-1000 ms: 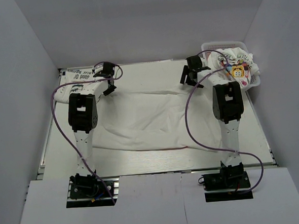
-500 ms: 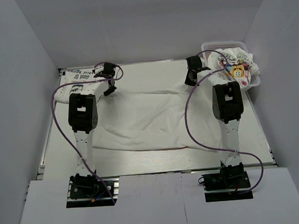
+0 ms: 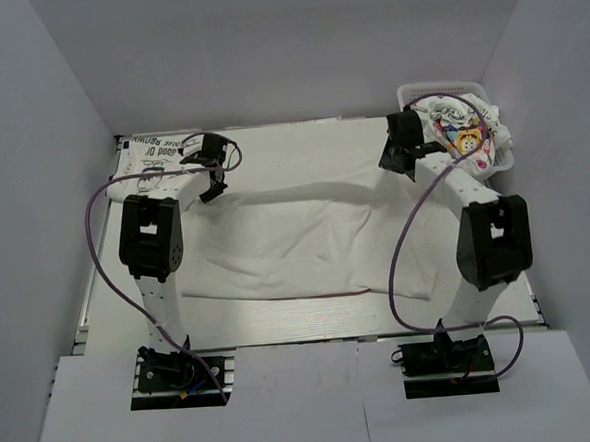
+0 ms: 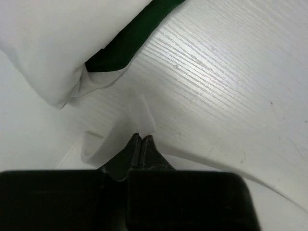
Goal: Fold and stack the t-shirts
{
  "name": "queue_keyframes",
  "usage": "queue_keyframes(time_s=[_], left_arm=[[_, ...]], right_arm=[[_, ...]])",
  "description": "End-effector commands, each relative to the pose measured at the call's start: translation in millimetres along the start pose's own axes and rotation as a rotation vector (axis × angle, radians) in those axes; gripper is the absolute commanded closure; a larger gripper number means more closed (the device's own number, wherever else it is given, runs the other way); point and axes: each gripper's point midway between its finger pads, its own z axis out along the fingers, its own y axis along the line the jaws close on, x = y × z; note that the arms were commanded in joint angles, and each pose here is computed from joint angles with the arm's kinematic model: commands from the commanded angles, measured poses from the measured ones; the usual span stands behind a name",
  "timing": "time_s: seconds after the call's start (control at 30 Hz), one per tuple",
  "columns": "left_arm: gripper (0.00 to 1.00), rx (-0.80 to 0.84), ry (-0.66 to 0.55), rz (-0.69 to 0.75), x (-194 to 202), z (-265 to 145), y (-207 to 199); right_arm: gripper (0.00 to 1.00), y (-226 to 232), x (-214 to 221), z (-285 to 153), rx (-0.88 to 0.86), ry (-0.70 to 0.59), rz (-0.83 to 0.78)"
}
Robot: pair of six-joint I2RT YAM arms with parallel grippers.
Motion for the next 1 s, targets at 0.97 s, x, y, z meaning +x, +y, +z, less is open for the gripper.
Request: queue_keyframes(time_s=[0.97], left_arm=[[0.91,-0.083,-0.007,-0.134,91.9,-90.6,98.8]], right_arm=[[1.0,-74.2,211.1,-157.9,0.02,0.358,0.128]])
